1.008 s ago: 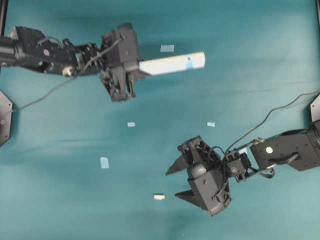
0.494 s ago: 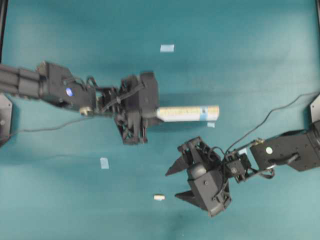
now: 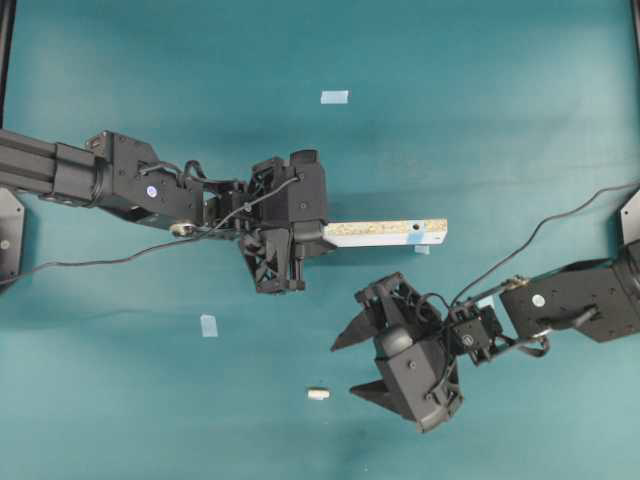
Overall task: Move the wooden board into place and insert the rod into its hole.
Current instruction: 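Lift the board with the left gripper and swing it toward center, then hold the board steady with the left gripper, hole end pointing right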
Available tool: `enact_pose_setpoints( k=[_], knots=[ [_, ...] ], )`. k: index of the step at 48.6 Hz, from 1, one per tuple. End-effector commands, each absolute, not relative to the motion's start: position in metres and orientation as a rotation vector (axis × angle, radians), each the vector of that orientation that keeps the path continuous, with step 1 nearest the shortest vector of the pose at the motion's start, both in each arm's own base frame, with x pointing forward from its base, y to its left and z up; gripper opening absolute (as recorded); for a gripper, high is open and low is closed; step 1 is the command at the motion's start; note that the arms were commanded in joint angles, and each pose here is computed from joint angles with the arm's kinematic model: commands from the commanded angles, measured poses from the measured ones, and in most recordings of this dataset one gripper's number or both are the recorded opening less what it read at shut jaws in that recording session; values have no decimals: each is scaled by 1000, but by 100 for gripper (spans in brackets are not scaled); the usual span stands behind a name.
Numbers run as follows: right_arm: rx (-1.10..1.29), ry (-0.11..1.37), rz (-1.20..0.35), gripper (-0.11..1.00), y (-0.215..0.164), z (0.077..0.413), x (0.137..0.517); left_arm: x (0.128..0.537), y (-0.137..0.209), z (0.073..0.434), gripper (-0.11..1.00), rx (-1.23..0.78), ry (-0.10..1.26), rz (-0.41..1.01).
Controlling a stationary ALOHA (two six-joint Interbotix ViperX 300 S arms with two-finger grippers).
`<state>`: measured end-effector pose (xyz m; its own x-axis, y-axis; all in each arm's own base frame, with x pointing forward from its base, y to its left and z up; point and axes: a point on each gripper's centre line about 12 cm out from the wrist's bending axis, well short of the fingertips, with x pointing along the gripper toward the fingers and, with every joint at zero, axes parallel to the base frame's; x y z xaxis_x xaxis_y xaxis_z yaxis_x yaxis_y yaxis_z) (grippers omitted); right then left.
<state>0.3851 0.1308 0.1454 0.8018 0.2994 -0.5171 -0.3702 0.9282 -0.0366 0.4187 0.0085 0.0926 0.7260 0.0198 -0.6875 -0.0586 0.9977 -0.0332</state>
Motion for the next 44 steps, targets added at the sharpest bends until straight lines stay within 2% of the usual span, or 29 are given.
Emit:
enact_pose_setpoints(
  k=[1,16,44],
  knots=[
    [-135,495,363,80,133,157,390,422,9,102,21,-73,725,52],
    [-136,493,364,80,133,157,390,411,15,92,21,-81,758,67],
    [-140,511,361,80,133,155,389,413,15,99,21,-74,744,64]
  ],
)
